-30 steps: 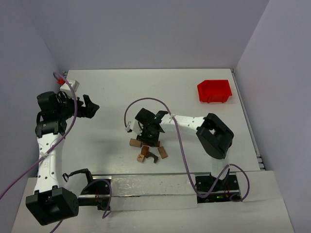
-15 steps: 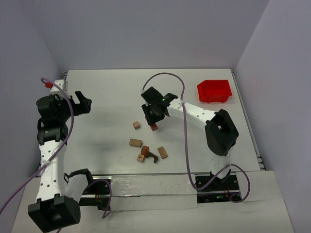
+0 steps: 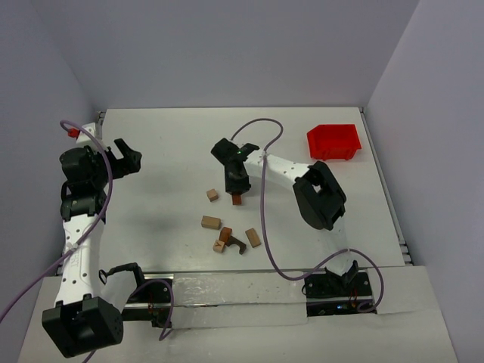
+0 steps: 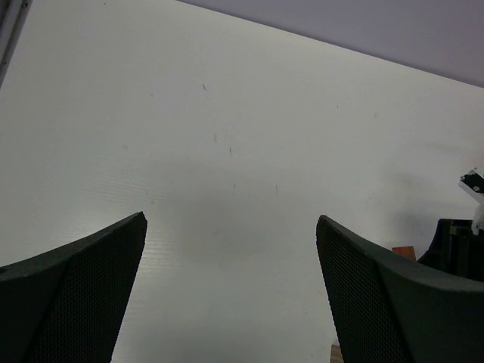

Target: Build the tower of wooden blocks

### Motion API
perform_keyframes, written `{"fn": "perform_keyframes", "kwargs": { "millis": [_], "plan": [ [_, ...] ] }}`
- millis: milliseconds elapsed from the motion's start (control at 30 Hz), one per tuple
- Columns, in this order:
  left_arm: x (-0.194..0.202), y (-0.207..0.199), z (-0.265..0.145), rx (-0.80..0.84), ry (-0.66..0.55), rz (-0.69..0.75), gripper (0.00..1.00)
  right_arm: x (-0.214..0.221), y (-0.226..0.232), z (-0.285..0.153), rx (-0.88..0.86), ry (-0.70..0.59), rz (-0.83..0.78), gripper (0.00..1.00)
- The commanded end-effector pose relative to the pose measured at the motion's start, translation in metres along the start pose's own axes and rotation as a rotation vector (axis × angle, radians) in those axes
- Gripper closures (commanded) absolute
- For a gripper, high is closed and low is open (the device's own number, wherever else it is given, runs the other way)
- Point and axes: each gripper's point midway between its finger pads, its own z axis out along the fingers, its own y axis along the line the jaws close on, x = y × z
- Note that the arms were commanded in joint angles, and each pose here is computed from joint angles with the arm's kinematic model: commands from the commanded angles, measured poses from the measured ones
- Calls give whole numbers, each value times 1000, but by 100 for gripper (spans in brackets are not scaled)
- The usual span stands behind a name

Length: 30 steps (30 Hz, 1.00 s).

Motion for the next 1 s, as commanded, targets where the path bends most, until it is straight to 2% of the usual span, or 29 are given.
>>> {"fn": "perform_keyframes", "kwargs": {
  "millis": [0, 567, 667, 867, 967],
  "plan": [
    [-7, -9, -1, 36, -33, -9, 1, -22, -1, 2, 31, -26, 105, 100],
    [0, -4, 8, 21, -9, -14, 1, -11, -8, 46, 105, 42, 75, 99],
    [2, -3, 10, 23, -3, -13, 1, -7, -5, 50, 93, 59, 54, 86],
    [3, 0, 14, 12, 4, -13, 1, 0, -7, 56, 102, 76, 45, 71],
    [3, 1, 15, 5, 7, -14, 1, 1, -6, 57, 97, 82, 46, 58]
  ]
}}
